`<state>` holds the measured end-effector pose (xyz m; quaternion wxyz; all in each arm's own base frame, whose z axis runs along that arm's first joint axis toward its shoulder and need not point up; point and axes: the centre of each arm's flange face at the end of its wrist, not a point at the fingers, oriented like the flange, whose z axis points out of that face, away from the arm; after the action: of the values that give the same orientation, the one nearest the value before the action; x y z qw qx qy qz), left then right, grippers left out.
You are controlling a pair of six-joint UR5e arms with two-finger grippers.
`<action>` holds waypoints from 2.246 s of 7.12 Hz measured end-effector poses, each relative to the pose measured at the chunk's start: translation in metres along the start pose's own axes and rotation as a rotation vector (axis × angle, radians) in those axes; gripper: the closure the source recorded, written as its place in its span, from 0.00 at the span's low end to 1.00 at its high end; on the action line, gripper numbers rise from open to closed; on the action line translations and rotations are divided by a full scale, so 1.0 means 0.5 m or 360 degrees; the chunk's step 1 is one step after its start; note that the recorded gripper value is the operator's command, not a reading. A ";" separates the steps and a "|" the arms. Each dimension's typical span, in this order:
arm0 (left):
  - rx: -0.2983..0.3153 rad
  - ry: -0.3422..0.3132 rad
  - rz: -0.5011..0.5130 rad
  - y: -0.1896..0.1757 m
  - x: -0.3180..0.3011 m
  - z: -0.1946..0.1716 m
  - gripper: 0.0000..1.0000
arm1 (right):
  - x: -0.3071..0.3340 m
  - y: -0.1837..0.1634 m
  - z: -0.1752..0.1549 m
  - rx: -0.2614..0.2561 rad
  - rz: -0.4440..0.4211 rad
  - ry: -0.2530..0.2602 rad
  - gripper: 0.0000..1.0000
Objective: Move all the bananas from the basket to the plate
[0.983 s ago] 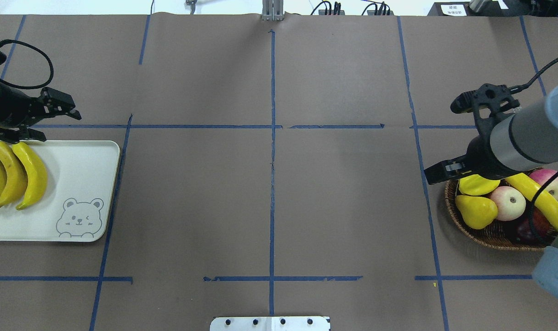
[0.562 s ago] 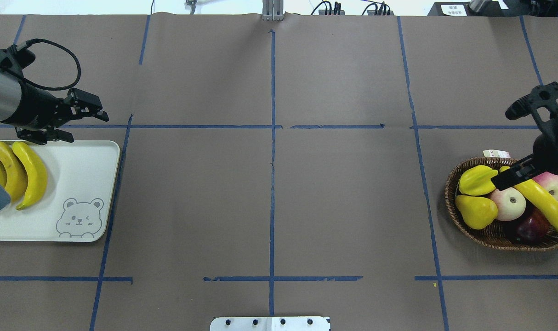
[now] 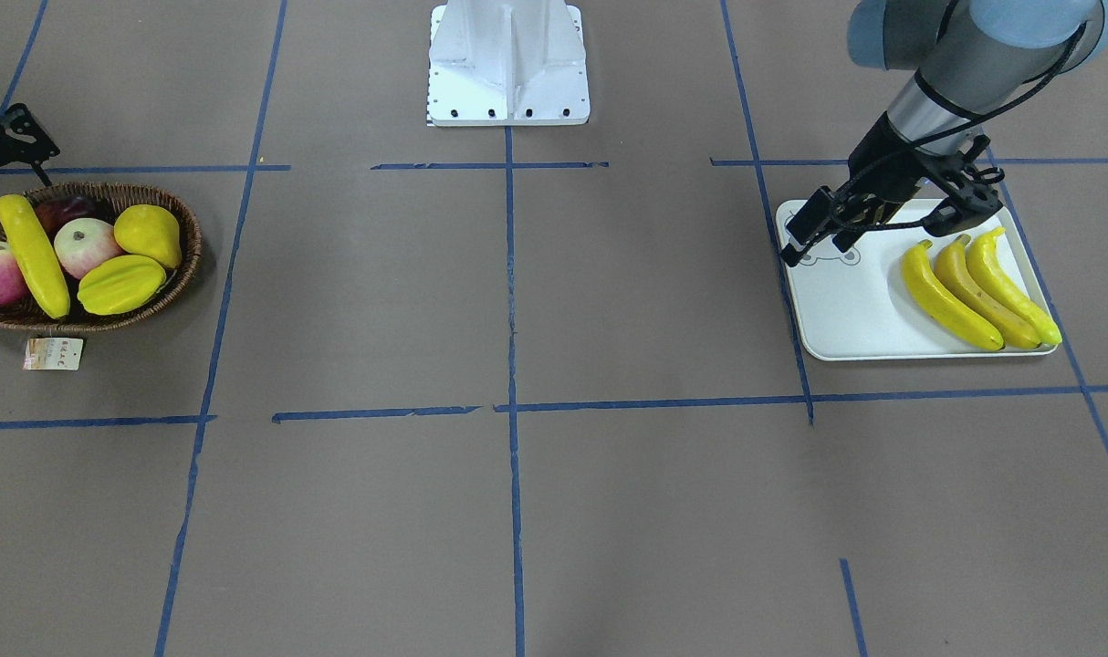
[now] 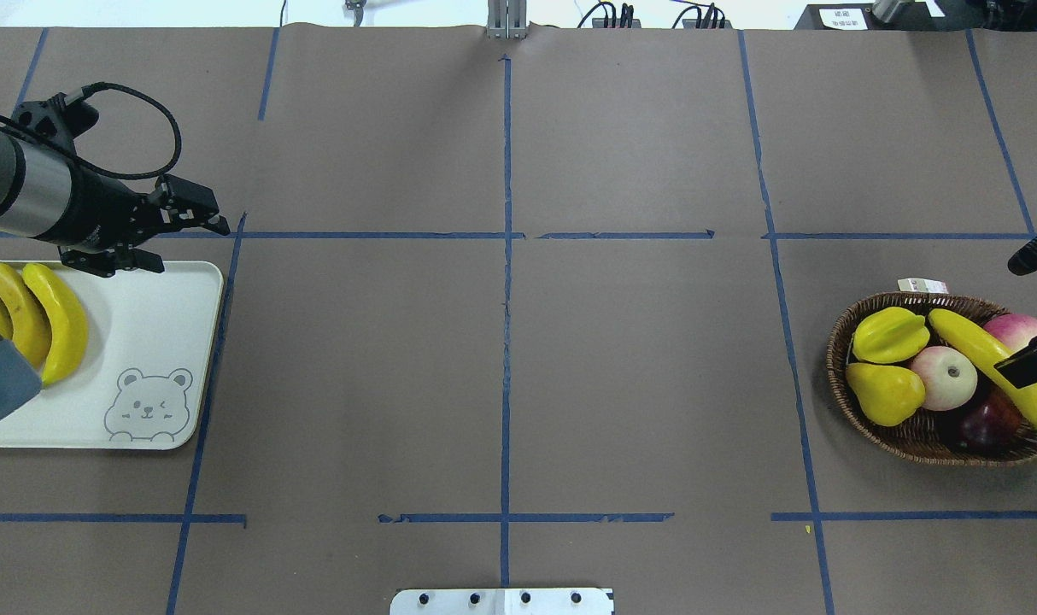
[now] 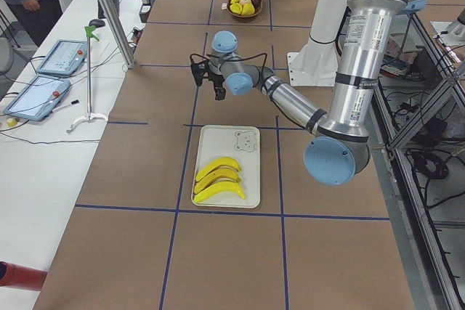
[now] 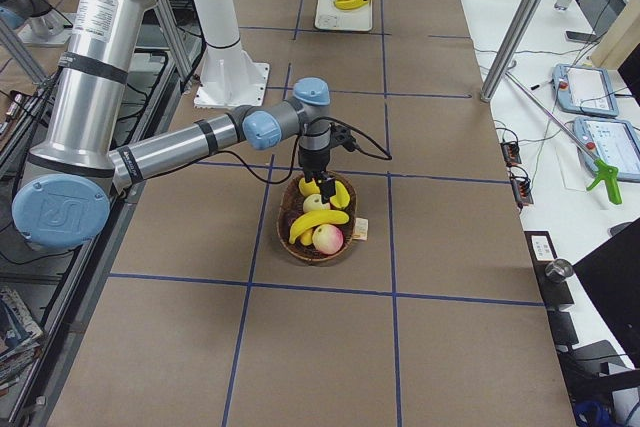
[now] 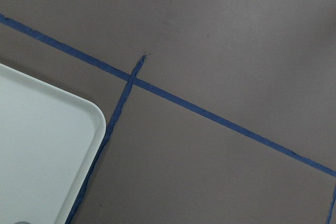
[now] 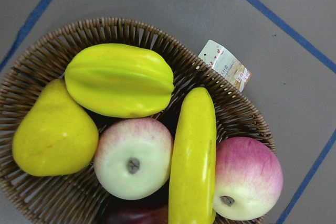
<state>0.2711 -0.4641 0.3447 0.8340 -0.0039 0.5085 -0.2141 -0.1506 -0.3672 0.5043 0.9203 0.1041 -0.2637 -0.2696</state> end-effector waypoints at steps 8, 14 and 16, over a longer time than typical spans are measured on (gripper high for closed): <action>-0.0011 -0.0004 0.0004 0.007 0.001 0.006 0.00 | -0.003 0.025 0.144 -0.0198 -0.0039 0.0010 0.18; -0.0013 -0.0006 0.0005 0.007 0.001 0.008 0.00 | -0.001 0.036 0.166 -0.0241 -0.0063 0.0087 0.66; -0.0014 -0.0006 0.0005 0.008 0.001 0.008 0.00 | -0.004 0.031 0.161 -0.0230 -0.0074 0.0085 0.80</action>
<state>0.2761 -0.4617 0.3455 0.8352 -0.0072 0.5078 -0.2108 -0.1889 -0.3570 0.5764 0.9256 0.0508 -0.2163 -0.3065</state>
